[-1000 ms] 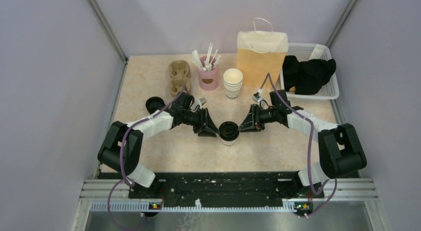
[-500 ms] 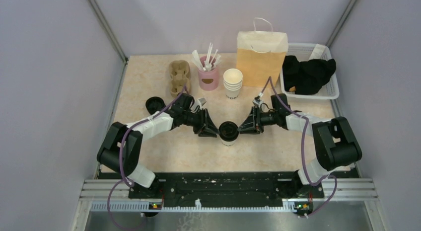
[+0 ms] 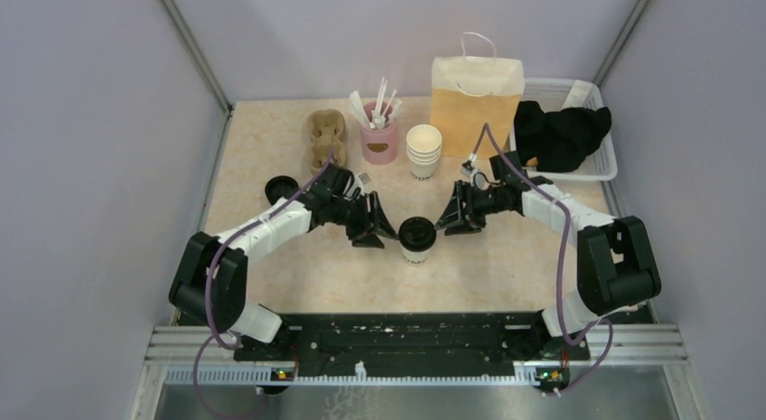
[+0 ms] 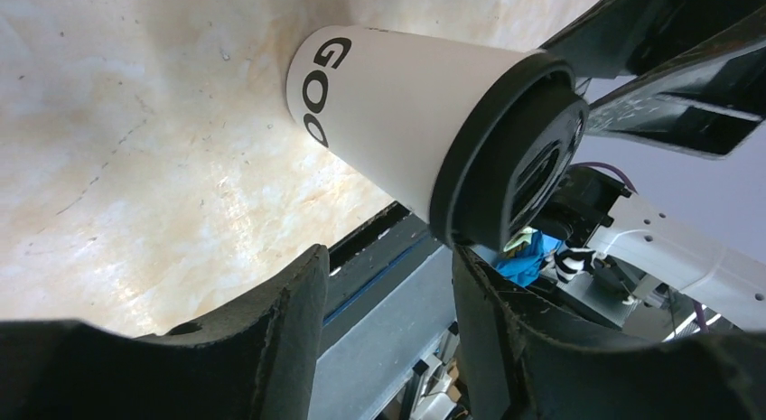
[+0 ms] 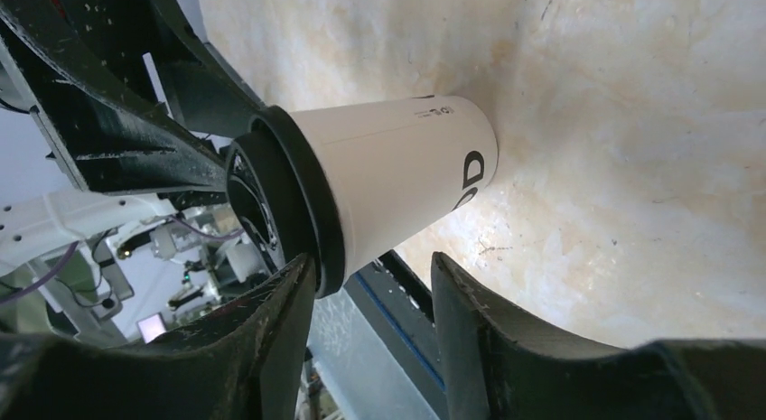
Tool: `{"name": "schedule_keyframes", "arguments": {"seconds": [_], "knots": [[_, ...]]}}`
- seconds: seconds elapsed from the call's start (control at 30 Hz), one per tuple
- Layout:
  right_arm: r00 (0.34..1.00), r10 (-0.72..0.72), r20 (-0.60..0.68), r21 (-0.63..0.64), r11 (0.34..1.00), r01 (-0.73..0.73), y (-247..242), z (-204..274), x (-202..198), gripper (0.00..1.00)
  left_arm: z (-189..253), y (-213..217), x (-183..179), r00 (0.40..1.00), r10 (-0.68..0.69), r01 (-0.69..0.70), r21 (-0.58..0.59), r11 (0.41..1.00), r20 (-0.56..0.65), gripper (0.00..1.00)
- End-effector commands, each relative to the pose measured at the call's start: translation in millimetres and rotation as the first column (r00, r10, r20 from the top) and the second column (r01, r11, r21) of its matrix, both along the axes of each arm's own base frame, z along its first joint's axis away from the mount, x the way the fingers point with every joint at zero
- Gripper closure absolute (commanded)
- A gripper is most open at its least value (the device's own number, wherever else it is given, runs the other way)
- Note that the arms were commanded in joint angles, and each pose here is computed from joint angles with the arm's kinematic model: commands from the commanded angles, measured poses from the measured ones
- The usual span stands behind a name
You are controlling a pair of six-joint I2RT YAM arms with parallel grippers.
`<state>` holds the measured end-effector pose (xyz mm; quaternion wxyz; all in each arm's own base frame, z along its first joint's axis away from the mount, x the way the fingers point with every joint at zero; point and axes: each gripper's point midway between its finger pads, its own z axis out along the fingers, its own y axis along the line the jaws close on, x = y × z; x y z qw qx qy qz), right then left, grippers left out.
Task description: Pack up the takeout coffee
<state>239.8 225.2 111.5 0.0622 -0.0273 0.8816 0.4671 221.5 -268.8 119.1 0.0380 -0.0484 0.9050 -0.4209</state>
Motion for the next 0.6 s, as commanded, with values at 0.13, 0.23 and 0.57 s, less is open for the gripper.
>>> {"name": "schedule_keyframes", "arguments": {"seconds": [0.13,0.23,0.57], "knots": [[0.993,0.030,0.113,-0.024,0.999,-0.028,-5.3,31.4,5.4,0.45,32.4,6.3,5.6,0.994,-0.023,0.020,0.029,0.999,0.110,0.33],[0.994,0.038,0.098,-0.023,0.999,-0.035,-6.4,32.3,-0.3,0.43,44.3,-0.9,13.9,0.986,-0.048,0.049,-0.006,0.999,0.162,0.22],[0.997,0.074,0.014,0.103,0.992,-0.076,27.9,37.0,-46.8,0.25,46.5,-44.1,42.6,0.964,-0.161,0.188,-0.117,0.975,0.210,0.15]]}}
